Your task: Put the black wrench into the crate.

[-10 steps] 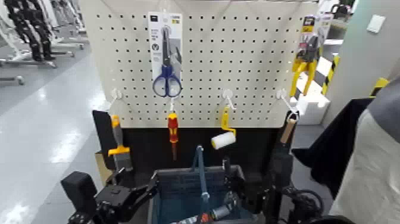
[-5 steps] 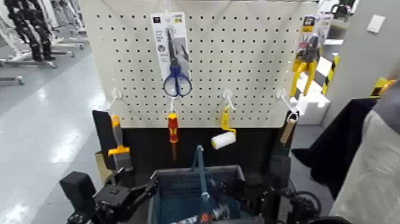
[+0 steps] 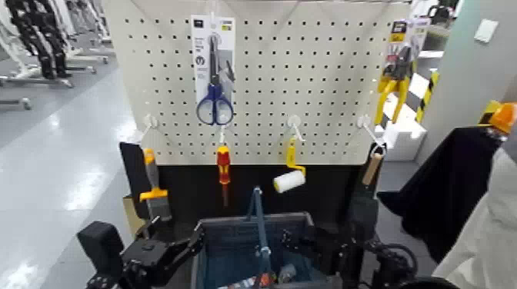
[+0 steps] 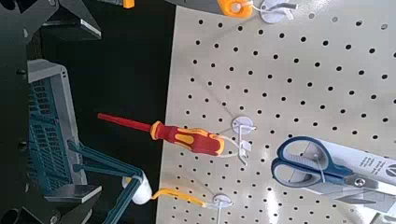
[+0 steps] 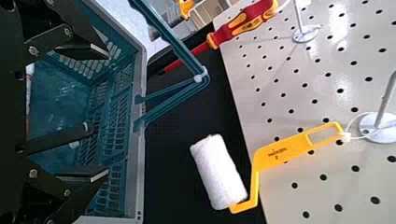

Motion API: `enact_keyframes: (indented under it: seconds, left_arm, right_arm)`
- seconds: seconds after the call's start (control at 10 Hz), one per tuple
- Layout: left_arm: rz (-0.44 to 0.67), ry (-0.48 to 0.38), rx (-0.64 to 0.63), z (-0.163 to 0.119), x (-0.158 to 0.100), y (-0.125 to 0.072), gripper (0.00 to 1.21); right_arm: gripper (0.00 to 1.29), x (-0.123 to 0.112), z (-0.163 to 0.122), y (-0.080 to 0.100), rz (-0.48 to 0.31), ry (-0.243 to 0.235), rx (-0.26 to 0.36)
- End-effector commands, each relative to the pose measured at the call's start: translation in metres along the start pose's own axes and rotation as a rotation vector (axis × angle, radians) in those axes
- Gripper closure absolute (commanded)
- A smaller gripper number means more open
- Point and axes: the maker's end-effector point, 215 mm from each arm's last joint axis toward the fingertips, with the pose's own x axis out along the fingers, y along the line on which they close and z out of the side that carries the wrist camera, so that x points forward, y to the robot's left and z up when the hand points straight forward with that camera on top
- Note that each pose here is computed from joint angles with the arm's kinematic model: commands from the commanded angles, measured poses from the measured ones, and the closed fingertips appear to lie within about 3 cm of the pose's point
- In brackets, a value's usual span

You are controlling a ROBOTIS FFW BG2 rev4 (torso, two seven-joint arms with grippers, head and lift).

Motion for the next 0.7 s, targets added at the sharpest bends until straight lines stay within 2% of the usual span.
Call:
enact_keyframes:
  seconds: [0.1, 0.3, 0.4, 0.5, 0.6, 0.7]
  left_arm:
    - [0.000, 0.000, 0.000, 0.000, 0.000, 0.000, 0.14]
    - [0.002, 0.000, -0.003, 0.000, -0.001, 0.001, 0.14]
    - [0.003, 0.002, -0.004, -0.001, -0.001, 0.002, 0.14]
    - [0.004, 0.005, -0.005, -0.003, -0.001, 0.002, 0.14]
    - [0.004, 0.006, -0.006, -0.003, -0.001, 0.002, 0.14]
    - [0.007, 0.010, -0.007, -0.006, -0.002, 0.003, 0.14]
  right_arm:
    - [0.40, -0.006, 0.019, 0.001, -0.013, -0.071, -0.051]
    - [0.40, -0.021, 0.042, 0.003, -0.050, -0.200, -0.129]
    - [0.40, -0.032, 0.051, 0.006, -0.079, -0.244, -0.188]
    - [0.40, -0.043, 0.052, 0.006, -0.130, -0.289, -0.221]
    - [0.39, -0.056, 0.050, 0.006, -0.162, -0.341, -0.227]
    - [0.38, -0.068, 0.038, -0.001, -0.213, -0.352, -0.217]
